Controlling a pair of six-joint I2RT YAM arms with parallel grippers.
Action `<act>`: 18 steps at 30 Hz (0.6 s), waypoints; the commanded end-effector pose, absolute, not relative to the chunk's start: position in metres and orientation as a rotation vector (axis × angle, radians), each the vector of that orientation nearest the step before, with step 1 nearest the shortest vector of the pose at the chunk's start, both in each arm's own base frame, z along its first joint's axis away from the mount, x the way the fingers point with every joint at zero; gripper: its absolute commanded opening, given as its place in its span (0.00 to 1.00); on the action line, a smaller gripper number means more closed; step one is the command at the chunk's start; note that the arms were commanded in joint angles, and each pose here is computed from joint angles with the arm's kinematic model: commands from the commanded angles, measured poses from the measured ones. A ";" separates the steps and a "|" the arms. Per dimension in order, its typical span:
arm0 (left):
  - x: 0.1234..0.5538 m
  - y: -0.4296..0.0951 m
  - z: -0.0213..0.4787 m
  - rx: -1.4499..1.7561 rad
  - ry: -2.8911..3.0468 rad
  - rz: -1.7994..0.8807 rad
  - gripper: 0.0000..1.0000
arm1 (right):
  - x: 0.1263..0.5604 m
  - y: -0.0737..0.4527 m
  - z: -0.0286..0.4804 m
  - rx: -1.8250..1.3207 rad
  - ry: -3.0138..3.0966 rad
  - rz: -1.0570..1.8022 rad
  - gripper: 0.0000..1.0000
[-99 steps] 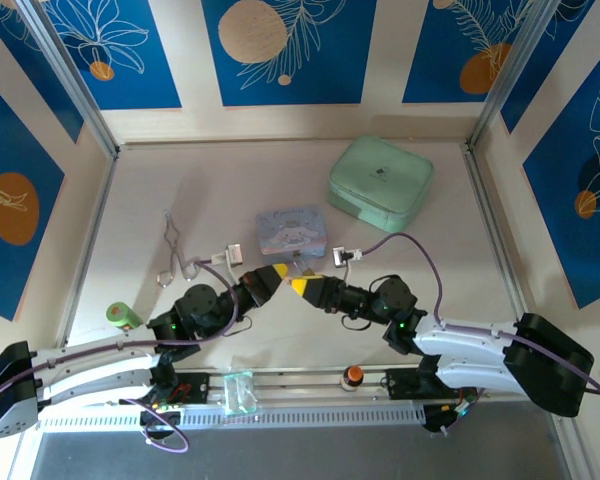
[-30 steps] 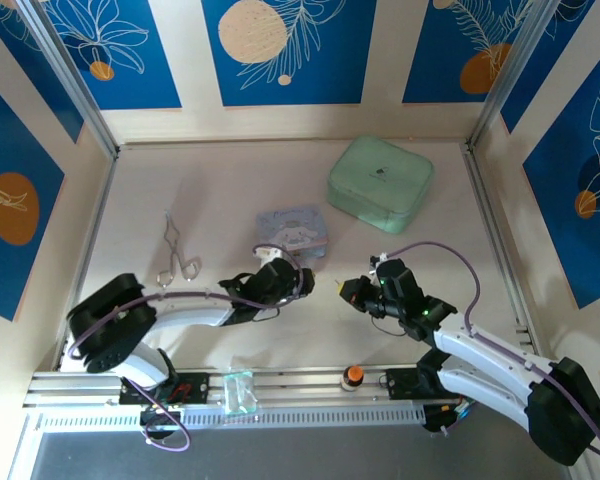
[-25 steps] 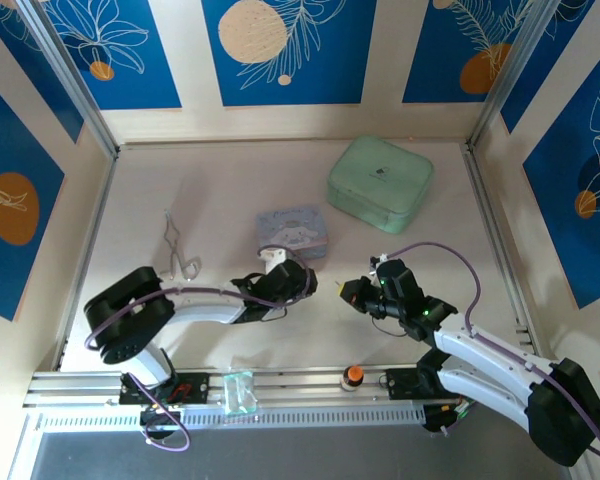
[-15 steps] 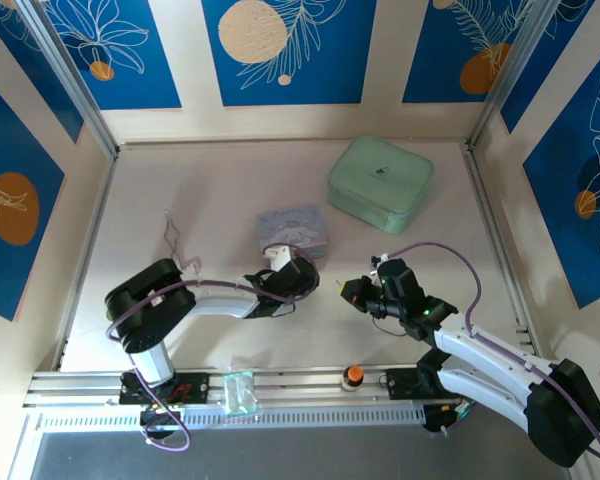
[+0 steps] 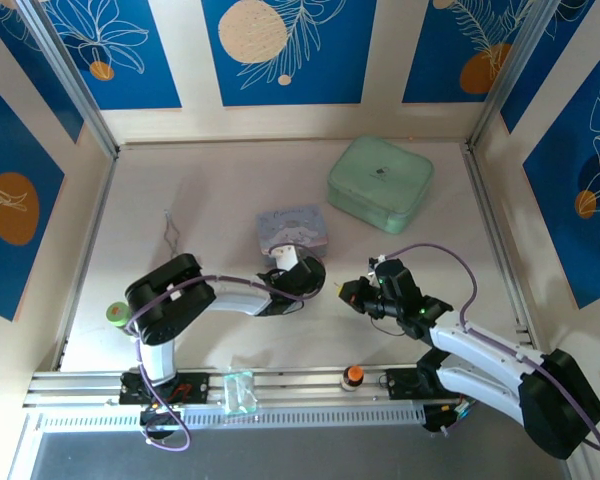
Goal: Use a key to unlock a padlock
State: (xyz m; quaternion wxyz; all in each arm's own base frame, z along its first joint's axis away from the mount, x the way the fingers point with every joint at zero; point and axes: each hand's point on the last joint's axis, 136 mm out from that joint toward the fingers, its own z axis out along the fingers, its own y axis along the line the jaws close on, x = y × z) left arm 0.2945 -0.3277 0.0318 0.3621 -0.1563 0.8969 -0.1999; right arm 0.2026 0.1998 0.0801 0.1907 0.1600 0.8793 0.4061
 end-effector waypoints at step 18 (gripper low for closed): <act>0.282 -0.346 0.053 -0.407 2.338 -0.726 0.08 | 0.205 0.232 0.071 0.569 2.434 1.497 0.00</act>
